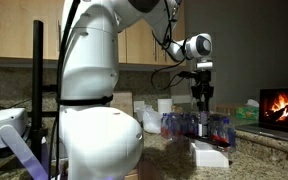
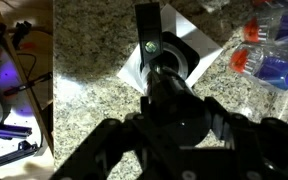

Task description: Take the bottle and the black object and put them on the counter, then stack the clear tape, the black object and the bottle on the box

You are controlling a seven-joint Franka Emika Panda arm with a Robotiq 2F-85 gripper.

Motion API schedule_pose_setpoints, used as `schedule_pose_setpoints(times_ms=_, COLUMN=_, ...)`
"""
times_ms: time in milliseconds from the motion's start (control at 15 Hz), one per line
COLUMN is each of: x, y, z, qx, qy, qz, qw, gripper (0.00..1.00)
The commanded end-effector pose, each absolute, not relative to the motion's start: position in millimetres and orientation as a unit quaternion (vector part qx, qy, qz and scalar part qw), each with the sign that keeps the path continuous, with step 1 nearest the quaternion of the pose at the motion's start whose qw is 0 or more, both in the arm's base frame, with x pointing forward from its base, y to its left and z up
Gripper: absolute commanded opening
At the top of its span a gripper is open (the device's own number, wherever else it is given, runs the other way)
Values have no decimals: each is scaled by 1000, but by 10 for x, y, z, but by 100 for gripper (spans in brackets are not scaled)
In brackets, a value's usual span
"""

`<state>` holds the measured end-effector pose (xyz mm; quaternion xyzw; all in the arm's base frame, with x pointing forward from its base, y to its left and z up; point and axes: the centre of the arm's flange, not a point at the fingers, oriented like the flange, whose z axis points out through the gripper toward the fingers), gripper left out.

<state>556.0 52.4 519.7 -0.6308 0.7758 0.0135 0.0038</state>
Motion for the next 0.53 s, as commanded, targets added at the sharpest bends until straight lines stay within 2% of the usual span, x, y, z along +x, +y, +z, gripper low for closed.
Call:
schedule_pose_setpoints(times_ms=0, x=5558, y=509, z=5234, qx=-630, qy=777, qz=20, qw=13, gripper=31)
schedule_pose_setpoints(times_ms=333, x=5561, y=504, z=5219, qx=-629, qy=777, qz=23, qw=12, gripper=31)
schedule_pose_setpoints(times_ms=400, x=5560, y=502, z=5223, qx=-629, qy=777, qz=23, qw=13, gripper=81)
schedule_pose_setpoints(times_ms=467, x=5558, y=503, z=5226, qx=-629, qy=777, qz=23, qw=13, gripper=82)
